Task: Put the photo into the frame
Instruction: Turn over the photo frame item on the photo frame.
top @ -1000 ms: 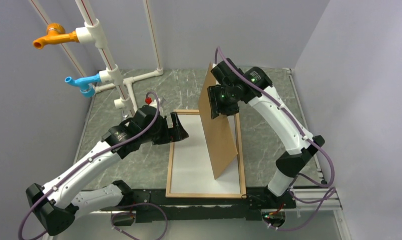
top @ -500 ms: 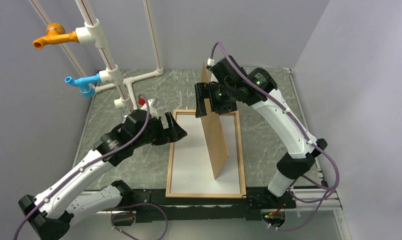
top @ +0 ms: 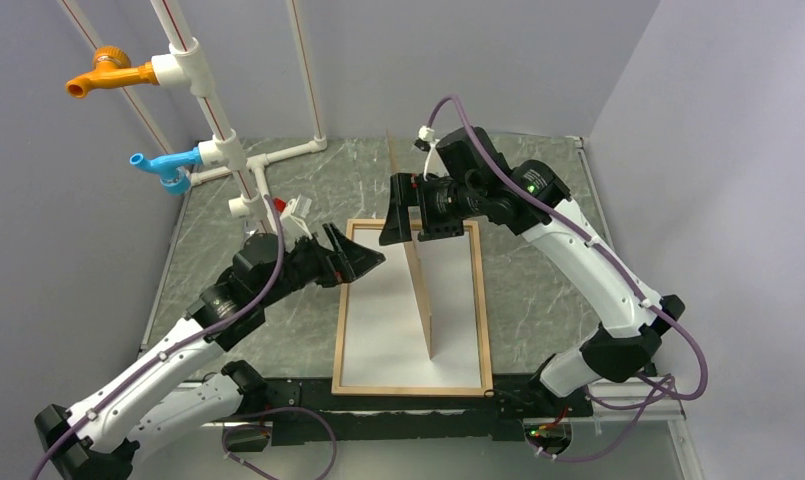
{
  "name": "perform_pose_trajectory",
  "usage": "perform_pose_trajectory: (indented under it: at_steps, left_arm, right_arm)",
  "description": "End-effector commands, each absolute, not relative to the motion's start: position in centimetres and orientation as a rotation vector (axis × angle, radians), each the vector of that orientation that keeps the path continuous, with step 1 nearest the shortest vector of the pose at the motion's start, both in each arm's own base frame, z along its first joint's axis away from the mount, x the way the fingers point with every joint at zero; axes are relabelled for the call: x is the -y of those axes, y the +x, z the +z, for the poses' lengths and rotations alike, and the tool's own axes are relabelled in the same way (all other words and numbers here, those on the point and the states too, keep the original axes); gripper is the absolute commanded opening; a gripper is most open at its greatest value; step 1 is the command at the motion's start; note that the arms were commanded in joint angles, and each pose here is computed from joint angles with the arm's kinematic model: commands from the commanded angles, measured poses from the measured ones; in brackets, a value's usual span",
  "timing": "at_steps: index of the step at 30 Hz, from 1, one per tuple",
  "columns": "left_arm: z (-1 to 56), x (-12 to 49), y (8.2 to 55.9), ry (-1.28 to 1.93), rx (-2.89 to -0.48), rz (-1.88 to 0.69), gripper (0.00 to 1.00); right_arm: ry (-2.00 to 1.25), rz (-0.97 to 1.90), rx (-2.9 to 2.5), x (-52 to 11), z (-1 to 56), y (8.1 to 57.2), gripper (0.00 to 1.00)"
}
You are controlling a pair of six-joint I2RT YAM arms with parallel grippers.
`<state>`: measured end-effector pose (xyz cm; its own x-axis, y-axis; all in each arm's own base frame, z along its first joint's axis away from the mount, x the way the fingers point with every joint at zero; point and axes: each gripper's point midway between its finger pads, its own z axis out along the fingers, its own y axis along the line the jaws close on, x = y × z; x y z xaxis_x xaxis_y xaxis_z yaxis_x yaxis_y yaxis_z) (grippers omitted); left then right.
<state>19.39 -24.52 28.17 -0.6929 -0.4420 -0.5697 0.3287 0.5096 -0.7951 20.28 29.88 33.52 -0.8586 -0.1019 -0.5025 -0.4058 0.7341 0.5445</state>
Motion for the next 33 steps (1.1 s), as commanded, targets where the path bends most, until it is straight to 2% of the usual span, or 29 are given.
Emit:
perform_pose_trajectory:
  at_steps: [1,9,12,14,17,20,28,33]
  left_arm:
    - [31.2,26.2,19.1,-0.037,-1.851,-1.409,0.99]
    - [30.2,26.1,19.6,-0.075,-1.871,-1.393,0.99]
    - [28.9,25.4,19.9,-0.136,-1.930,-1.329,0.99]
    - [27.6,24.5,20.3,-0.200,-1.990,-1.249,0.96]
    - [25.5,23.3,20.8,-0.262,-2.060,-1.131,0.79]
    - [23.5,23.2,21.0,-0.277,-2.108,-1.091,0.59]
    - [20.7,23.1,21.9,-0.310,-2.172,-0.996,0.17]
    - [22.2,22.8,21.7,-0.277,-2.153,-0.990,0.03]
  right_arm:
    - [-0.404,1.084,-2.373,-31.1,36.1,19.8,0.94]
    - [-0.347,1.053,-2.368,-29.3,35.5,20.5,0.95]
    - [-0.330,1.057,-2.378,-28.8,34.7,20.7,0.95]
    - [-0.317,1.065,-2.381,-28.5,34.3,20.8,0.95]
    - [-0.295,1.078,-2.385,-27.9,33.7,21.1,0.95]
    - [-0.279,1.103,-2.386,-27.4,33.1,21.1,0.95]
    - [-0.238,1.098,-2.406,-25.8,31.2,21.5,0.95]
    - [-0.199,1.040,-2.443,-24.1,29.0,22.0,0.95]
